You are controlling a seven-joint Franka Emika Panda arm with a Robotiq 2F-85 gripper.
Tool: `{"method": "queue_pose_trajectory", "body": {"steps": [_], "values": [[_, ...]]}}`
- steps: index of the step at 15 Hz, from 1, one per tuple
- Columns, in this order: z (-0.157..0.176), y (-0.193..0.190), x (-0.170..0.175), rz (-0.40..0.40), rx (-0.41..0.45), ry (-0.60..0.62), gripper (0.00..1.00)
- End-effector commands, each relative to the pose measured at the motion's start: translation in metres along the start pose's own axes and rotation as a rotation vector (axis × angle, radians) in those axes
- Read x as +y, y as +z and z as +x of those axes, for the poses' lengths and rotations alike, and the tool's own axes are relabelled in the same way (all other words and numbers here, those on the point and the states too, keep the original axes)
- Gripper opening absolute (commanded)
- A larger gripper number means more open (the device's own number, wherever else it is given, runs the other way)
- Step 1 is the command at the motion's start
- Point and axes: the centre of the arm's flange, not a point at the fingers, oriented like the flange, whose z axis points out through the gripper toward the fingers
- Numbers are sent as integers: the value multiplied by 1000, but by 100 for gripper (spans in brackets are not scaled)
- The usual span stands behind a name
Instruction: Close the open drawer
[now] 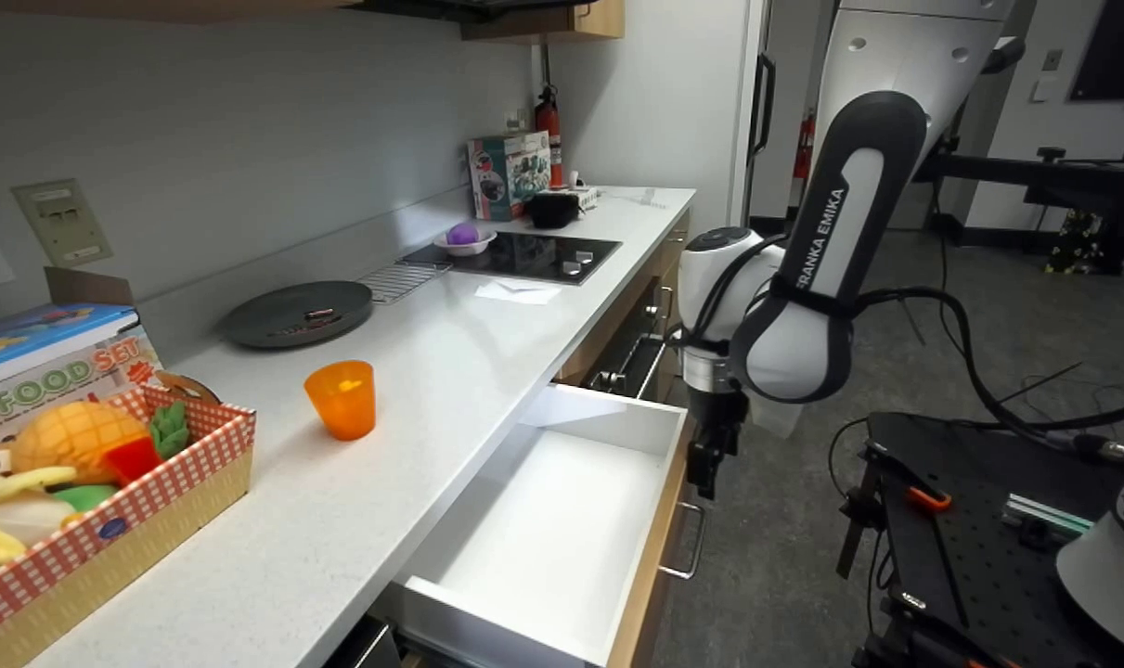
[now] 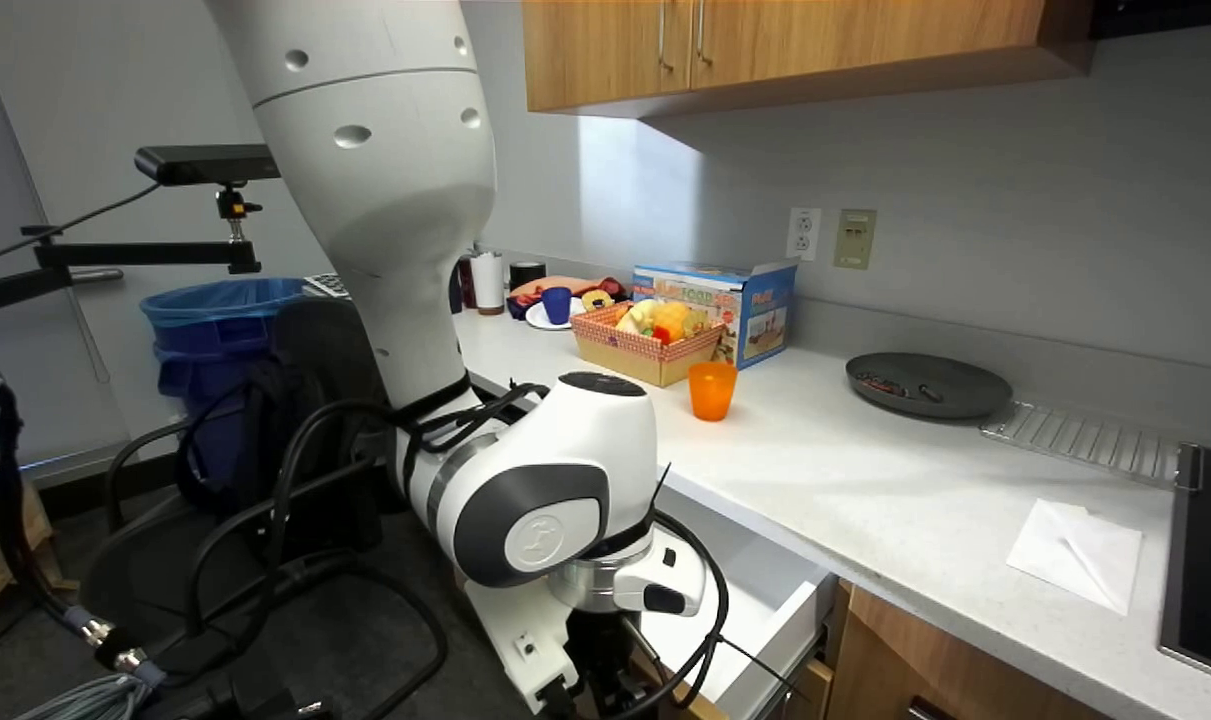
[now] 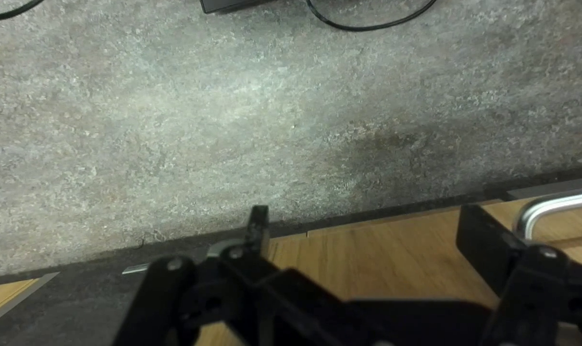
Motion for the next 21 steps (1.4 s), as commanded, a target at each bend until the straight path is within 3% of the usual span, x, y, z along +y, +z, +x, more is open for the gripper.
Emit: {"method": "queue_pose_trajectory", "body": {"steps": [1,13,21], "values": [[27,13,2,-4,94,52,100],[104,8,-7,21,291,81,100],[168,6,-7,17,418,195,100]]}}
